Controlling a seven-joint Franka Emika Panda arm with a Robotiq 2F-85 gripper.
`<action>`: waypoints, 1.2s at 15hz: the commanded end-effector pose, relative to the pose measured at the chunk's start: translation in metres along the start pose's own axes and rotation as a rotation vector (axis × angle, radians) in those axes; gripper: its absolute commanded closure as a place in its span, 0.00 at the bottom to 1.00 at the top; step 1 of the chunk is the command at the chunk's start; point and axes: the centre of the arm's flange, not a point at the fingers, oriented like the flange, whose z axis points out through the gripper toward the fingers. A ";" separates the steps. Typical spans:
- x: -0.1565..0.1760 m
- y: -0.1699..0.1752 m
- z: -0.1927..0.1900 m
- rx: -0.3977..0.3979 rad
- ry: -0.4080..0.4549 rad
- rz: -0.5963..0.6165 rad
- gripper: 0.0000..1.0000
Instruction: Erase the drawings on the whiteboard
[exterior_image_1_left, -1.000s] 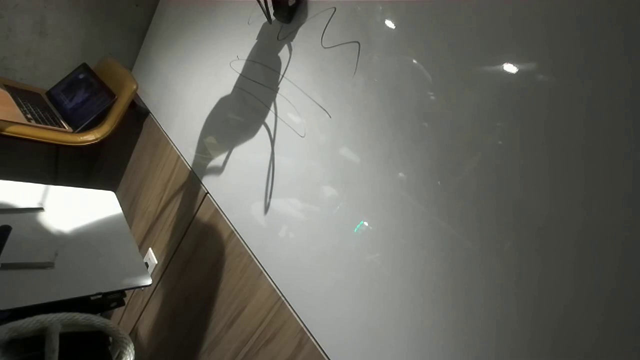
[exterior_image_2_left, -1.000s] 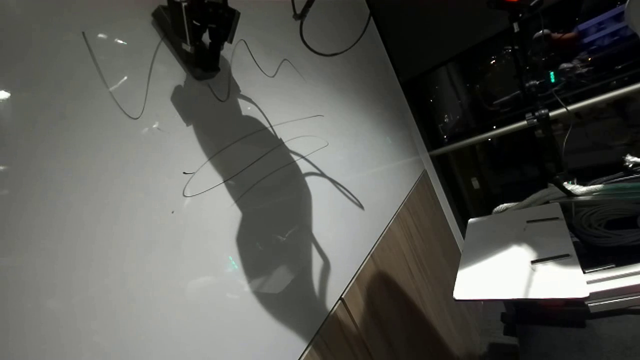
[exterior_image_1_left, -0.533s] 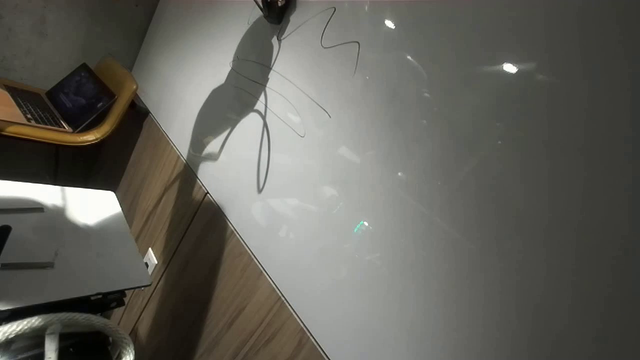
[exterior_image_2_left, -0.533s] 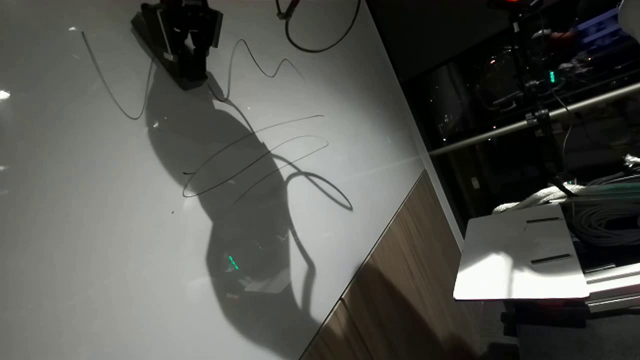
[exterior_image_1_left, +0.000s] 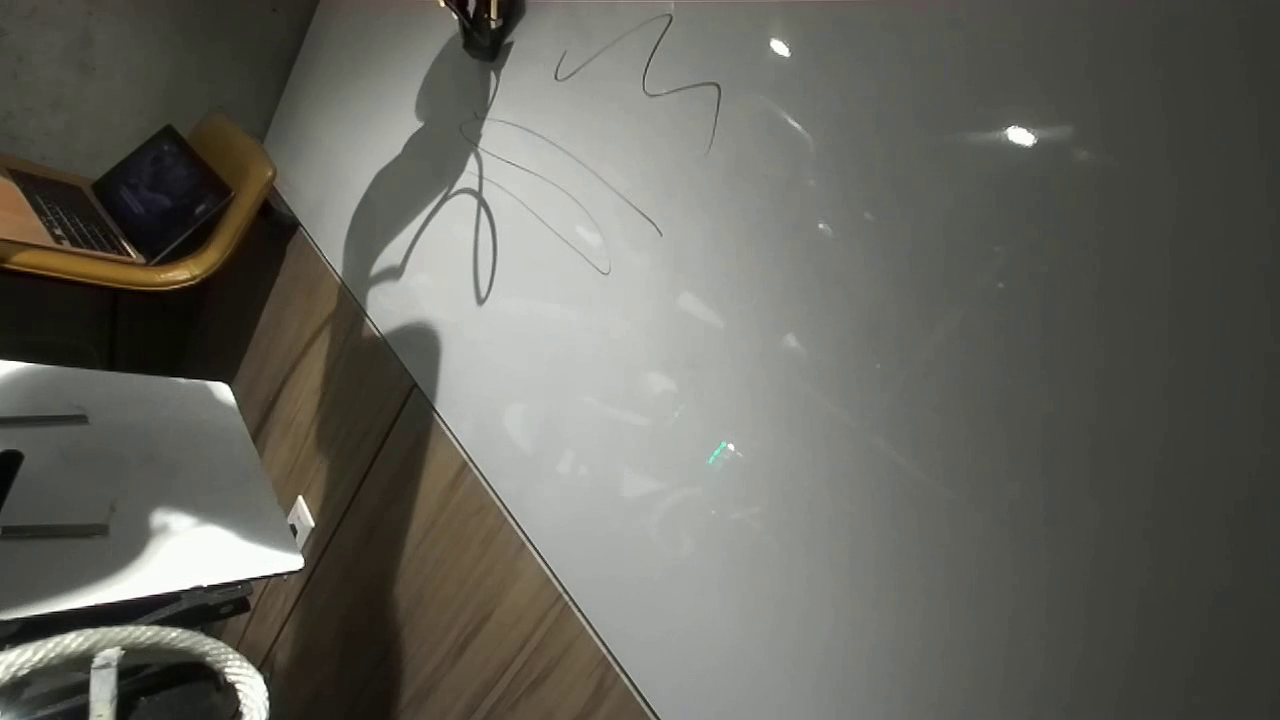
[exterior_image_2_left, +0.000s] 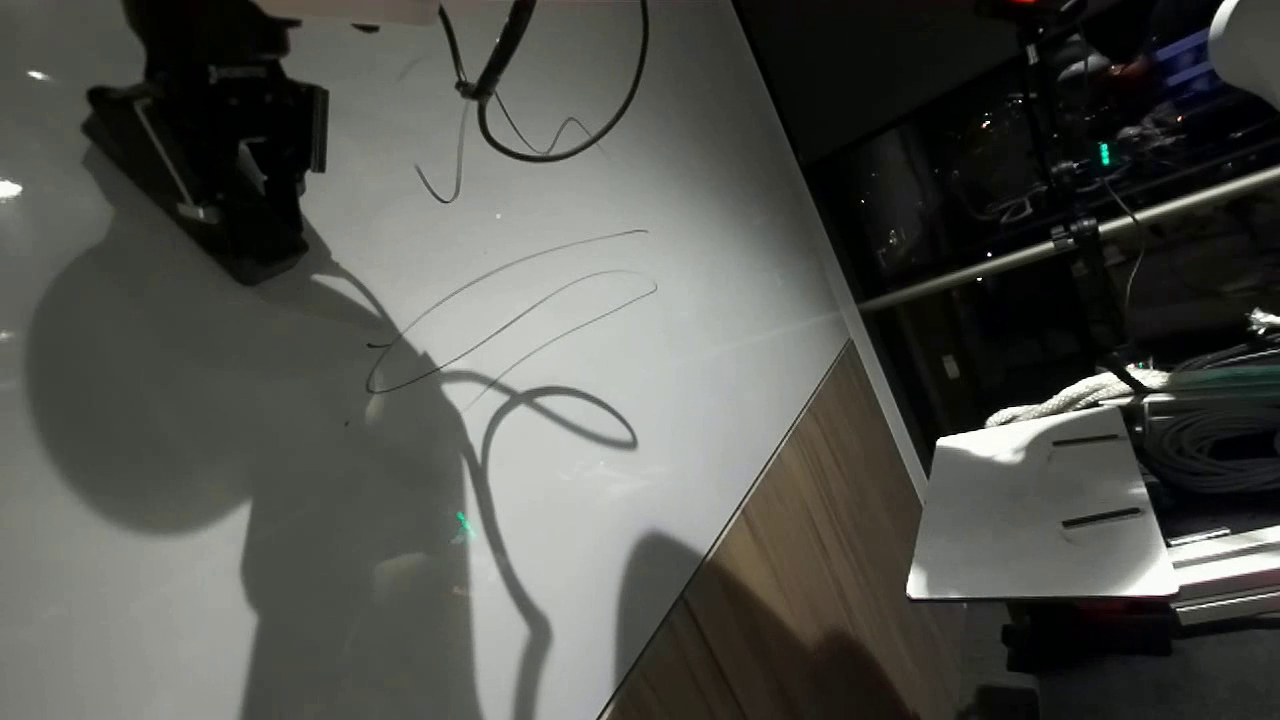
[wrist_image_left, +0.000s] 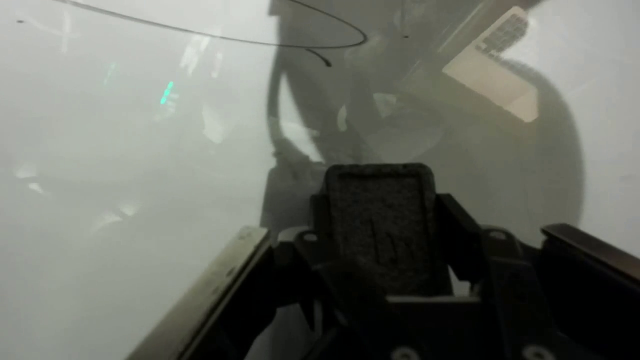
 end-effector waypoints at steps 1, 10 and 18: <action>0.039 -0.030 0.028 0.002 -0.019 -0.035 0.71; 0.088 0.032 -0.053 -0.139 -0.018 -0.138 0.71; 0.083 0.110 -0.067 -0.181 -0.042 -0.079 0.71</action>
